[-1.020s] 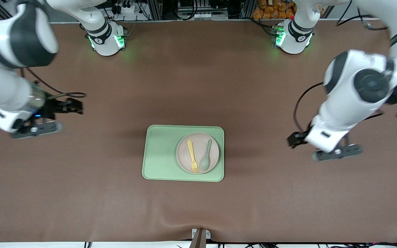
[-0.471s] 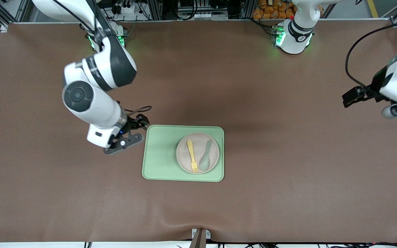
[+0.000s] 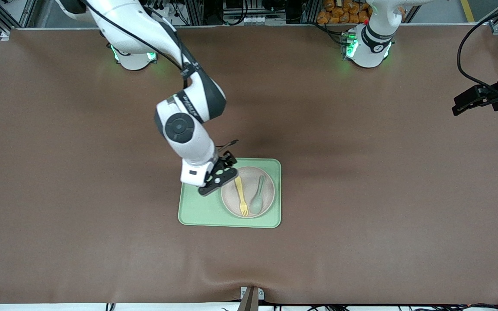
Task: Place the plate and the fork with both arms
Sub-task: 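Move the right gripper over the yellow fork on the plate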
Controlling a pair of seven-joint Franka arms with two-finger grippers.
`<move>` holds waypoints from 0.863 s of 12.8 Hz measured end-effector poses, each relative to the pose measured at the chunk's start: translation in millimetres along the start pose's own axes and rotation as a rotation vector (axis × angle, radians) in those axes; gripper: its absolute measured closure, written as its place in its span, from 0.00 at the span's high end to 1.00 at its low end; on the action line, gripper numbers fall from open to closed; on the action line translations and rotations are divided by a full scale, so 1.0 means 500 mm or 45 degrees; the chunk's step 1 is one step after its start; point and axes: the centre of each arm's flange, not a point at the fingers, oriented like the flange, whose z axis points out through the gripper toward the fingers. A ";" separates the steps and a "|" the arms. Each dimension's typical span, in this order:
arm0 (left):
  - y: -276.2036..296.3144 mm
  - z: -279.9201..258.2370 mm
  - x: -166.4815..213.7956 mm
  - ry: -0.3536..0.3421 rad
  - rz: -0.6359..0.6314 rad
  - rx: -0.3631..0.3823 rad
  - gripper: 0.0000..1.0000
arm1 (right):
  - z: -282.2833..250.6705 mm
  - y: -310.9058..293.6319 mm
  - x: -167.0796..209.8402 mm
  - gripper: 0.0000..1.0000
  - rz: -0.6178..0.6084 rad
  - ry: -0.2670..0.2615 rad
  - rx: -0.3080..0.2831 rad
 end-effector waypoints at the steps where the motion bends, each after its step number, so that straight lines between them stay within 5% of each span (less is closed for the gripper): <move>1: 0.004 0.002 0.000 -0.003 0.004 0.000 1.00 | 0.027 -0.011 0.003 1.00 -0.013 0.029 -0.005; 11: 0.017 -0.004 -0.007 0.004 0.019 -0.014 1.00 | 0.165 -0.024 0.007 1.00 -0.082 -0.014 -0.023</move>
